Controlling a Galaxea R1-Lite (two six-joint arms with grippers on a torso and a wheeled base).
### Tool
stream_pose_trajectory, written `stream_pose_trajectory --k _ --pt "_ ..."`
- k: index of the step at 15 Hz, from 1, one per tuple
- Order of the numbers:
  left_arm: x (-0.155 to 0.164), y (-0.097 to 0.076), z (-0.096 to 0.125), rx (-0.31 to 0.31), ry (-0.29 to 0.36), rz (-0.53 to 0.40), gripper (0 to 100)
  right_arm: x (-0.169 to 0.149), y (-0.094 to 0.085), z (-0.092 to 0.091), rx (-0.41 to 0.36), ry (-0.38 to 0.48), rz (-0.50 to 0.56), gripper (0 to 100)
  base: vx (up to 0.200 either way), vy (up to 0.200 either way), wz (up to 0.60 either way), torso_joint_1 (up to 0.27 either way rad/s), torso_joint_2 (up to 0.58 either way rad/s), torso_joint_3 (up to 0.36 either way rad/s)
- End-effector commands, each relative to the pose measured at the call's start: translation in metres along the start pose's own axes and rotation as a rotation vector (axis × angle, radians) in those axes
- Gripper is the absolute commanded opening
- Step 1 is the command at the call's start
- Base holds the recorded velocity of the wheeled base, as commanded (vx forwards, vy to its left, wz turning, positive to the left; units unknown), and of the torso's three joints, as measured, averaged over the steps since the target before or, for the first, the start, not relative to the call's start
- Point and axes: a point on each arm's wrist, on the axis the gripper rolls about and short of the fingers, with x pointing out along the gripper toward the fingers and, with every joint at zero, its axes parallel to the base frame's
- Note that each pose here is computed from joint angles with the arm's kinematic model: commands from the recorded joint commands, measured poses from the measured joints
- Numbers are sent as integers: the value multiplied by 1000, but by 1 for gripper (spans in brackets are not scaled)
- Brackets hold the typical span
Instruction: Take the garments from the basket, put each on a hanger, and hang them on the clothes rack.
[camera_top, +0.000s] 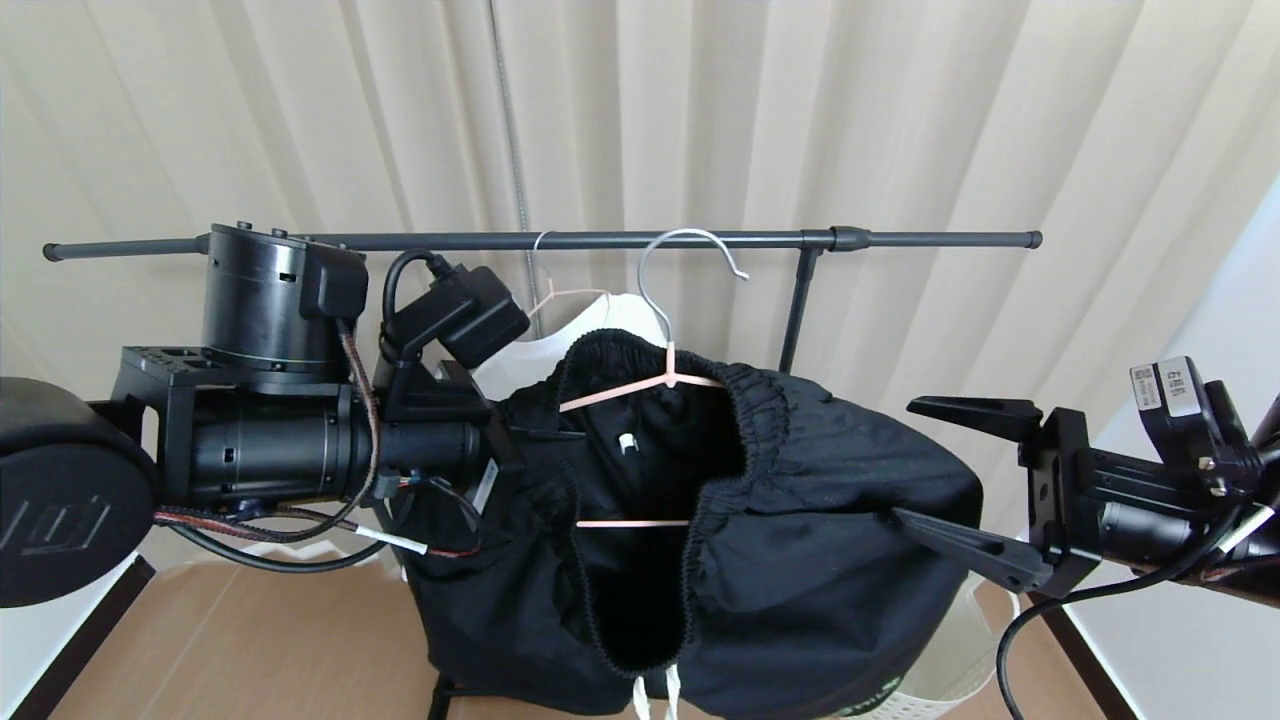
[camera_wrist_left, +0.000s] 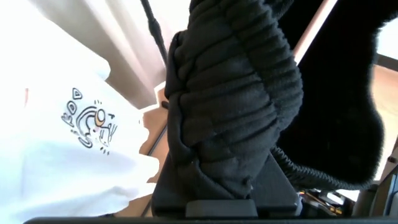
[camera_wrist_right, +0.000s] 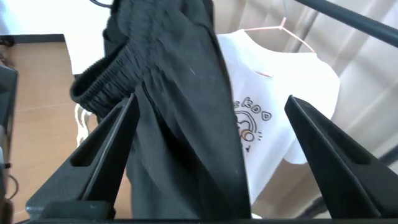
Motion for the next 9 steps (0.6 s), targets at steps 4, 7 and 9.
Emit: stream_pose_trajectory --k 4,7,9 --pt "-17 14 3 -16 -43 72 0 5 -19 -28 15 67 -30 100 0 0 0 0 0 0" --pt "-23 15 5 -21 -54 85 0 5 -29 -41 6 97 -46 100 0 0 0 0 0 0" --pt "-28 19 4 -26 -58 108 0 2 -33 -44 0 102 -60 100 0 0 0 0 0 0"
